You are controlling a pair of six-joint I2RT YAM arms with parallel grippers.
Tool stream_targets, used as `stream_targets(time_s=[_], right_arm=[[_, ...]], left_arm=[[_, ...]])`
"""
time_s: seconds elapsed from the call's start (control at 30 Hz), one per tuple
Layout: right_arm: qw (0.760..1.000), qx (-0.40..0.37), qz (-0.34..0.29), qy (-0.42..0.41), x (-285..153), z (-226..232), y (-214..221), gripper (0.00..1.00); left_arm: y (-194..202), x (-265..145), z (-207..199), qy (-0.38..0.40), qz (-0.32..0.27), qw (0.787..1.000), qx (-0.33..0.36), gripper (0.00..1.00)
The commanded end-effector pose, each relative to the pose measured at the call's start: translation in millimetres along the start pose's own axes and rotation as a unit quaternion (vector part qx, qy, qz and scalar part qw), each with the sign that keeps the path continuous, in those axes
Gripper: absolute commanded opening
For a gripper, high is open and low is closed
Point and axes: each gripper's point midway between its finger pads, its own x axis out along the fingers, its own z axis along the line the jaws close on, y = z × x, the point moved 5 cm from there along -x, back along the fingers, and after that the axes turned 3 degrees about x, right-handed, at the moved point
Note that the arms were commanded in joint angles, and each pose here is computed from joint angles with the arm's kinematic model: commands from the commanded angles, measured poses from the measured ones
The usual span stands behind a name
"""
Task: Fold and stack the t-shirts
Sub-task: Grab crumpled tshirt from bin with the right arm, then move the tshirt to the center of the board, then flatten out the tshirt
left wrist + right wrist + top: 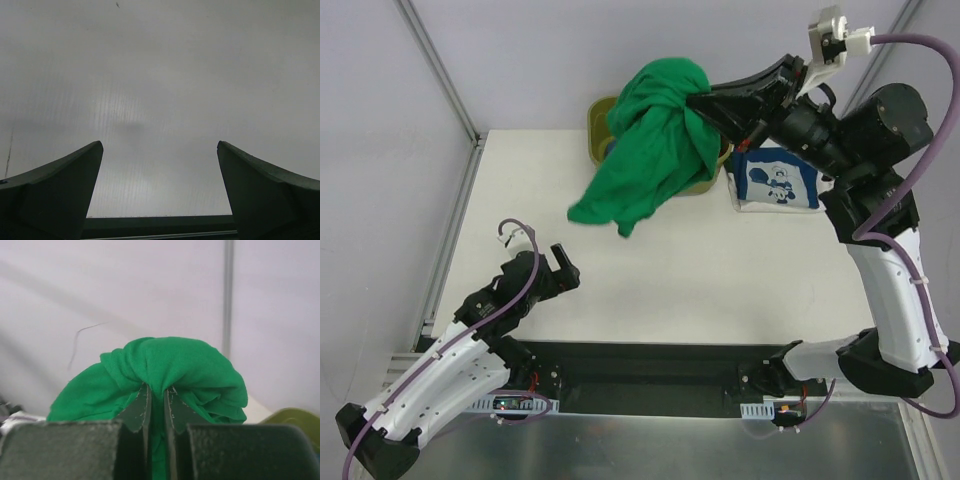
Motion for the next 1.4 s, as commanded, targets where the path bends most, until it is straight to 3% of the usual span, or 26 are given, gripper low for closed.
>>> stream_targets(time_s=[0.0,0.1,0.17,0.2,0.27,0.3,0.33,0.4,0.43,0.47,0.63,0.77,0.87,0.9,0.97,1.0,1.1,1.23,1.27,1.37], right_arm=[[0.993,0.083,0.049,-0.073,7,15,36,0.03],[0.987,0.125,0.104,0.012,0,-17,98,0.12],[0.966,0.152,0.185,0.096,-22,-45,171,0.25],[0.951,0.147,0.202,0.182,-34,-70,197,0.29],[0.887,0.155,0.300,0.315,-78,-107,275,0.36],[0.843,0.138,0.305,0.421,-104,-137,290,0.40],[0.801,0.141,0.346,0.467,-126,-150,317,0.61],[0.750,0.153,0.381,0.519,-158,-164,347,0.75],[0.739,0.157,0.395,0.523,-163,-165,357,0.88],[0.737,0.161,0.406,0.516,-167,-162,366,0.99],[0.760,0.150,0.418,0.473,-162,-145,375,0.97],[0.785,0.111,0.456,0.404,-149,-105,389,0.97],[0.781,0.112,0.463,0.405,-154,-92,397,0.97],[0.783,0.116,0.459,0.404,-157,-90,400,0.97],[0.795,0.125,0.450,0.388,-155,-87,405,0.97],[0.806,0.126,0.439,0.377,-150,-87,405,0.97],[0.823,0.120,0.450,0.326,-134,-84,407,0.97],[0.840,0.092,0.467,0.261,-104,-89,410,0.97],[0.854,0.091,0.454,0.237,-84,-87,398,0.98],[0.864,0.078,0.458,0.195,-47,-91,397,0.99]], left_arm=[[-6,-5,-6,0.023,-0.013,0.999,-0.018,0.99],[-4,-7,-5,0.029,-0.015,0.999,-0.024,1.00],[-2,-8,-4,0.033,-0.015,0.999,-0.029,0.99],[0,-9,-3,0.032,-0.014,0.999,-0.030,0.99],[1,-9,0,0.028,-0.017,0.999,-0.032,0.99],[2,-9,2,0.022,-0.014,0.999,-0.030,0.99],[2,-10,3,0.020,-0.013,0.999,-0.029,0.99],[3,-10,3,0.017,-0.010,0.999,-0.029,0.99],[4,-9,4,0.014,-0.005,0.999,-0.029,0.99],[4,-9,4,0.012,-0.004,0.999,-0.030,0.99],[14,-1,6,-0.008,0.023,0.999,-0.031,1.00],[19,3,3,-0.011,0.044,0.998,-0.034,0.99],[22,4,-14,0.048,0.072,0.996,-0.011,0.99],[32,3,-25,0.097,0.108,0.989,0.015,0.99],[34,4,-47,0.182,0.116,0.976,0.037,0.99],[50,6,-51,0.213,0.156,0.964,0.035,0.99],[65,22,-55,0.216,0.189,0.958,0.021,0.99],[73,36,-57,0.196,0.221,0.955,0.021,0.99],[73,38,-59,0.195,0.223,0.955,0.018,0.99],[76,46,-66,0.207,0.231,0.951,0.007,0.98]])
